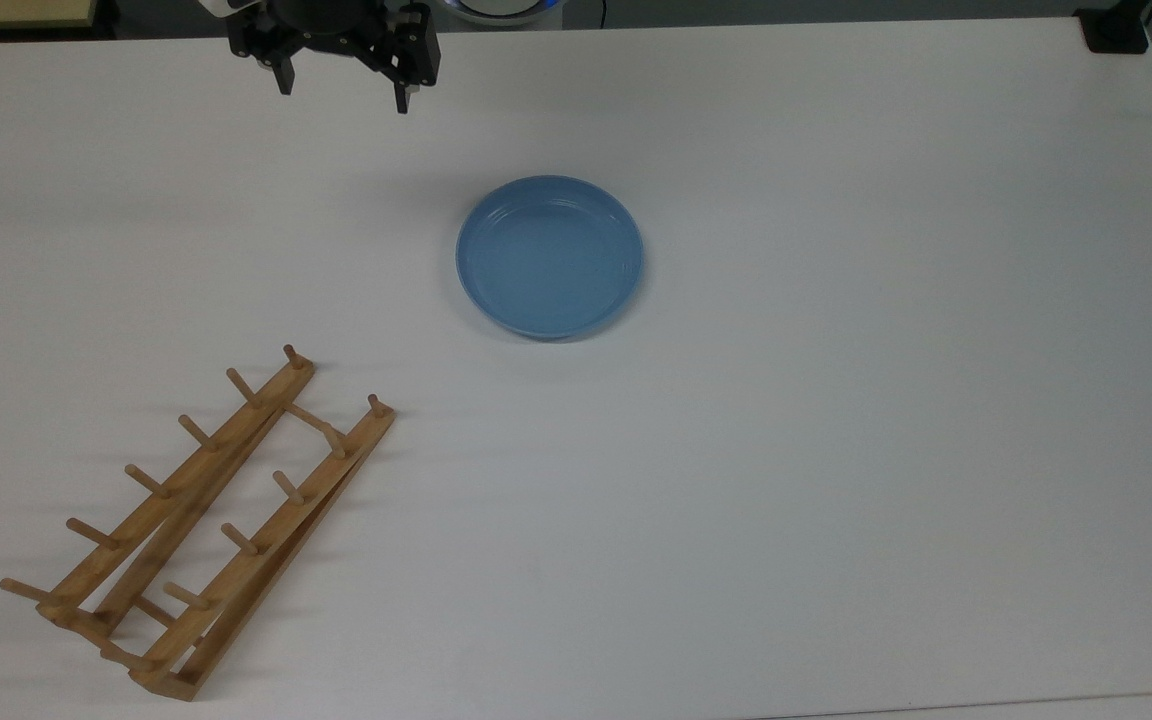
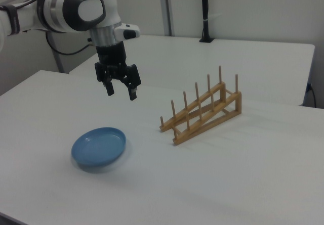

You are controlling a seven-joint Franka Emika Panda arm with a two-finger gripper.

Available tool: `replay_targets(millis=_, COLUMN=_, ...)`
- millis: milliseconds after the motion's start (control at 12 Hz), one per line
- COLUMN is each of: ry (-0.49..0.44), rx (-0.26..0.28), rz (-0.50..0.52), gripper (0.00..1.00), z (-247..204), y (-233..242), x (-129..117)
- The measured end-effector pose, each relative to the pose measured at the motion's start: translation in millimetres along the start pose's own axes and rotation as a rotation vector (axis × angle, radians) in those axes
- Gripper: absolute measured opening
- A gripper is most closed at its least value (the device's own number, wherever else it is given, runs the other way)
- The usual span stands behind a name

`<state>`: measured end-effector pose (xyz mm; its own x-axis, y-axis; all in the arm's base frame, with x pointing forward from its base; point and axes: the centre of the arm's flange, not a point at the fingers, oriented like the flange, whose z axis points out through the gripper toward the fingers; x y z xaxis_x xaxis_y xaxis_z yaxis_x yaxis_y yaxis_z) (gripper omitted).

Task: Place plate in plate rack
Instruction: 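Move the open gripper toward the light blue plate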

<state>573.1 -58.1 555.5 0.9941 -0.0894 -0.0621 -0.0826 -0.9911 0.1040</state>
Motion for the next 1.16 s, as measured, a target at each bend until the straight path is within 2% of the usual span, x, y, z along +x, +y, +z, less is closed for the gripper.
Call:
replay_targets(millis=83, ry=0.000, rx=0.000, rz=0.000, gripper=1.00, z=0, y=0, x=0)
replay_targets(millis=249, ry=0.002, rx=0.047, rz=-0.013, gripper=1.00, z=10, y=-9, x=6)
replay_targets(millis=332, ry=-0.002, rx=0.052, rz=-0.017, gripper=1.00, z=17, y=-13, x=11)
replay_targets(millis=1163, ry=0.014, rx=0.054, rz=-0.002, gripper=1.00, z=14, y=2, x=13)
